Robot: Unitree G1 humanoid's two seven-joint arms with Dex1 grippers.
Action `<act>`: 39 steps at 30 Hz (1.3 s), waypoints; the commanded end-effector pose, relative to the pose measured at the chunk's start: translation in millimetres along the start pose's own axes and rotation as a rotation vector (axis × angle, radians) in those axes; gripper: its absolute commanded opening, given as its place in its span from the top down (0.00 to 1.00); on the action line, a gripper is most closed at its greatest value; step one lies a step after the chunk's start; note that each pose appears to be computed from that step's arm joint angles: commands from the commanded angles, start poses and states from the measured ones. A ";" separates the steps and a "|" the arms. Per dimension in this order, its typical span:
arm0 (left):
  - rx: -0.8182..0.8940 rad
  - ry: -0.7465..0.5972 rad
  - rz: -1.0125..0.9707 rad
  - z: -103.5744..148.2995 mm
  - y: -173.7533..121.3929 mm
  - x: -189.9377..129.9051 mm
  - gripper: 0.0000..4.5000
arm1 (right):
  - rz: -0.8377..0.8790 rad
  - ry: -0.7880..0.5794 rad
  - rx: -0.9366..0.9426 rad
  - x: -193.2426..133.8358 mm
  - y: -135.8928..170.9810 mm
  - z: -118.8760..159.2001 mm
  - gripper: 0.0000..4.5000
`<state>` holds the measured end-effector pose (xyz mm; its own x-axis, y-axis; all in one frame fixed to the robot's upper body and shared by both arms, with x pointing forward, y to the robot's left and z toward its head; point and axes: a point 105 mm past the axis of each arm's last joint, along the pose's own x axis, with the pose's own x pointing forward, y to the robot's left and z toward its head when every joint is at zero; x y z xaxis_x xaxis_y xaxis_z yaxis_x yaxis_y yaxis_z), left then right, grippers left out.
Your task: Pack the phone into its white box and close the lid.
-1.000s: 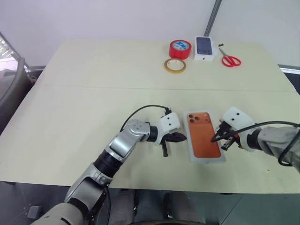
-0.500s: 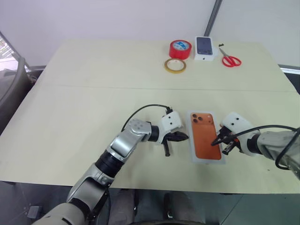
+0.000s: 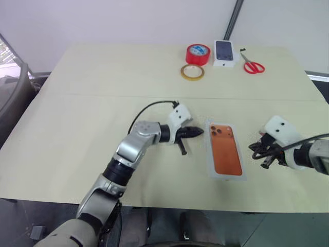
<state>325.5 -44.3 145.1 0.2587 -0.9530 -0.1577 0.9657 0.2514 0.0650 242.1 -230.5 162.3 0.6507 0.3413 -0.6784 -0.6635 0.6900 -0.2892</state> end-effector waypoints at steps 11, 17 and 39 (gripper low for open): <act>0.134 0.249 -0.088 -48.5 -11.3 33.0 1.00 | 0.103 0.044 0.052 29.2 49.6 -24.1 0.99; 0.093 0.119 0.006 -27.5 9.2 10.2 1.00 | -0.007 -0.079 0.036 22.9 29.1 -4.3 0.99; -0.080 0.071 0.787 -56.3 82.1 -269.0 1.00 | -0.281 -0.500 0.306 14.0 -41.3 2.1 0.99</act>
<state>338.4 237.9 121.8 0.8479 -0.4874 -0.2088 0.5128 0.8538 0.0897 279.3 -255.5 161.5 0.9222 0.3173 -0.2213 -0.3519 0.9257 -0.1391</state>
